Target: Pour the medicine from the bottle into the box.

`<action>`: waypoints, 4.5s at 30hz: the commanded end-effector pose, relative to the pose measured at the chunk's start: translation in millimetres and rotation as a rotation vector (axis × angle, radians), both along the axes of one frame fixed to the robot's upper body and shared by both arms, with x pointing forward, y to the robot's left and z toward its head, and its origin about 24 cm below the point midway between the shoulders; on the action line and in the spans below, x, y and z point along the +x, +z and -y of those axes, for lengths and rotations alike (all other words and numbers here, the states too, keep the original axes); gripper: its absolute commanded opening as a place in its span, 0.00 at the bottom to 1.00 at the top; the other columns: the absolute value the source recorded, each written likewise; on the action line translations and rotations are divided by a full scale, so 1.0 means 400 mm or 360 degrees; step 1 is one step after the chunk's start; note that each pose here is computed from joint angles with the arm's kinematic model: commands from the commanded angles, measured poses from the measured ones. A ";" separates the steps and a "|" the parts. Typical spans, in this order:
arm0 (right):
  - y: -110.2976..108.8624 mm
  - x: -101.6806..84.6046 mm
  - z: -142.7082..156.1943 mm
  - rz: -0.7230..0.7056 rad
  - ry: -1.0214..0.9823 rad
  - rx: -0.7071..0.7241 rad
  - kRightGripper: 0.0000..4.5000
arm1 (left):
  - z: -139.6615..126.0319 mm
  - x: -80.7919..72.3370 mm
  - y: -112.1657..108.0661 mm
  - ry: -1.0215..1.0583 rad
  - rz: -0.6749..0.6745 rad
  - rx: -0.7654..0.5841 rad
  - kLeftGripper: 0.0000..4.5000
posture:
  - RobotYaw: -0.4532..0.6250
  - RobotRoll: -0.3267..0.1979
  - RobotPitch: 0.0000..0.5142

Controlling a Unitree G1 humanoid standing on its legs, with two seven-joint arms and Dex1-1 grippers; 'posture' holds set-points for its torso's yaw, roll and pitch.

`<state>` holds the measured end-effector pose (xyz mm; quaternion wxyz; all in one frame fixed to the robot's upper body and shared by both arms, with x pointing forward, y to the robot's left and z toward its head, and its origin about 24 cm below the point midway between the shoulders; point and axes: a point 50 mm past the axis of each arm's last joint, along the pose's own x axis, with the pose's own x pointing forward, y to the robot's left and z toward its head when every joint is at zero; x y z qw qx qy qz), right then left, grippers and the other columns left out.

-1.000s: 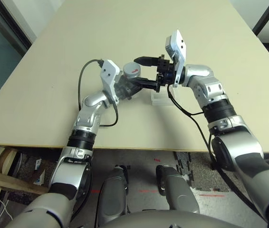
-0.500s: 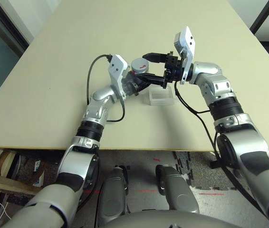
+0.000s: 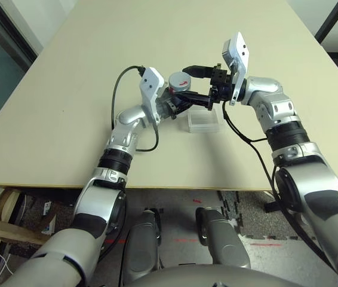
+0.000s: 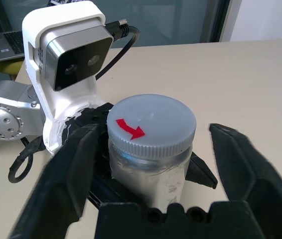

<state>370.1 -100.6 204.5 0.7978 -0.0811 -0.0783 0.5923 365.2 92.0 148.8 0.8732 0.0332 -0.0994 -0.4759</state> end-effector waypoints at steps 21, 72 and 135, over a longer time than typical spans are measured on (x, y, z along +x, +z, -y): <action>0.083 -0.041 0.011 0.0055 0.0484 0.0172 0.58 | 0.010 -0.003 0.025 -0.0158 -0.0063 0.0044 0.58 | 0.20 0.62 0.29; 0.087 -0.002 -0.009 0.0103 0.0299 0.0116 1.00 | 0.028 0.003 0.049 -0.0238 0.0001 0.0078 0.58 | 0.20 0.62 0.28; 0.083 -0.026 0.158 0.0019 0.0137 0.0035 1.00 | 0.033 0.015 0.049 -0.0215 -0.0009 0.0036 0.58 | 0.18 0.62 0.29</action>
